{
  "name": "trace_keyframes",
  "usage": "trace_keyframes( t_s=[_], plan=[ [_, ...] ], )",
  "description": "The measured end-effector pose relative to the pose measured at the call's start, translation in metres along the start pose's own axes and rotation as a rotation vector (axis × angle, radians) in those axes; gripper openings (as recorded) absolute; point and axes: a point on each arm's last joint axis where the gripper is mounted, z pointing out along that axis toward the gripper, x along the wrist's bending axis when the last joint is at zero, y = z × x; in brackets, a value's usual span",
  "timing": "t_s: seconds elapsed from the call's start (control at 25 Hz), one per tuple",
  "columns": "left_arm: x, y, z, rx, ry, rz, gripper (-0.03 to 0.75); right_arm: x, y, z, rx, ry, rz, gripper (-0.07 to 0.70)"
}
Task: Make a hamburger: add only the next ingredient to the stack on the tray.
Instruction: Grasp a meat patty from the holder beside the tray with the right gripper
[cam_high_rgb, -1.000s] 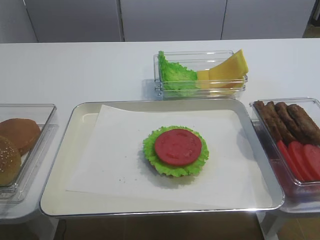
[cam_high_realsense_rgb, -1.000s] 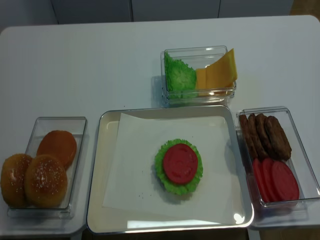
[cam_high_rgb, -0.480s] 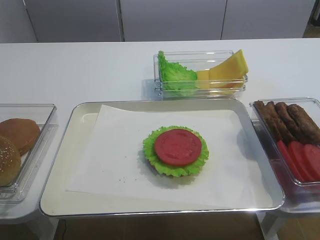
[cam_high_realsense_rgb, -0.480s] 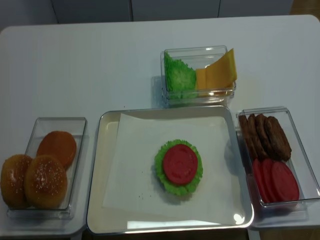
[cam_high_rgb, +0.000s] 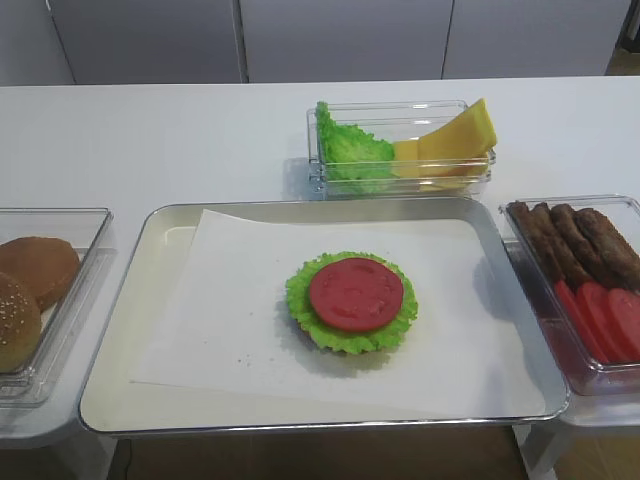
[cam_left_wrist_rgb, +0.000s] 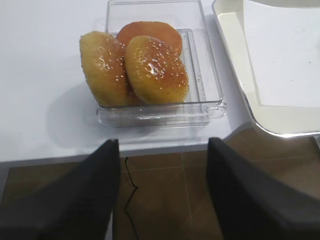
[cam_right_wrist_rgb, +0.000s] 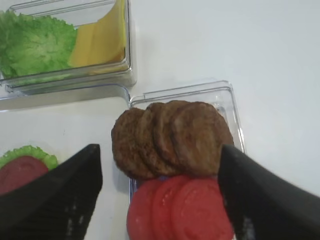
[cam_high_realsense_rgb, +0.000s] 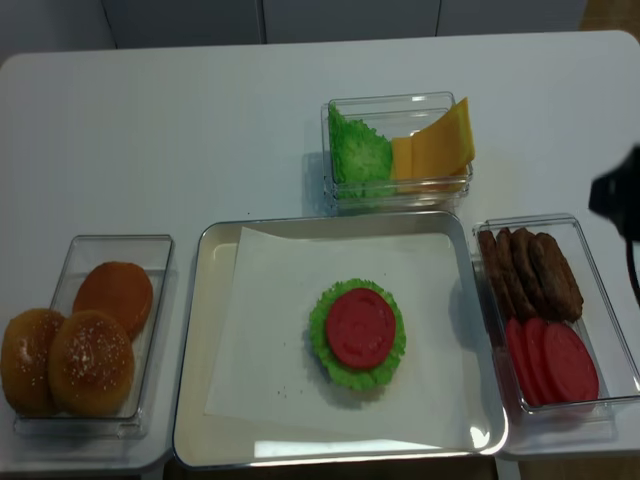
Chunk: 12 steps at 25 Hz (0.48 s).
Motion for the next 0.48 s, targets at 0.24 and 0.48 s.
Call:
trace_keyframes(
  t_s=[0.24, 0.48],
  plan=[
    [0.000, 0.000, 0.000, 0.000, 0.000, 0.000, 0.409, 0.028, 0.025, 0.032, 0.102, -0.015, -0.144, 0.561],
    [0.000, 0.000, 0.000, 0.000, 0.000, 0.000, 0.409, 0.058, 0.017, 0.075, 0.231, -0.071, -0.244, 0.560]
  ],
)
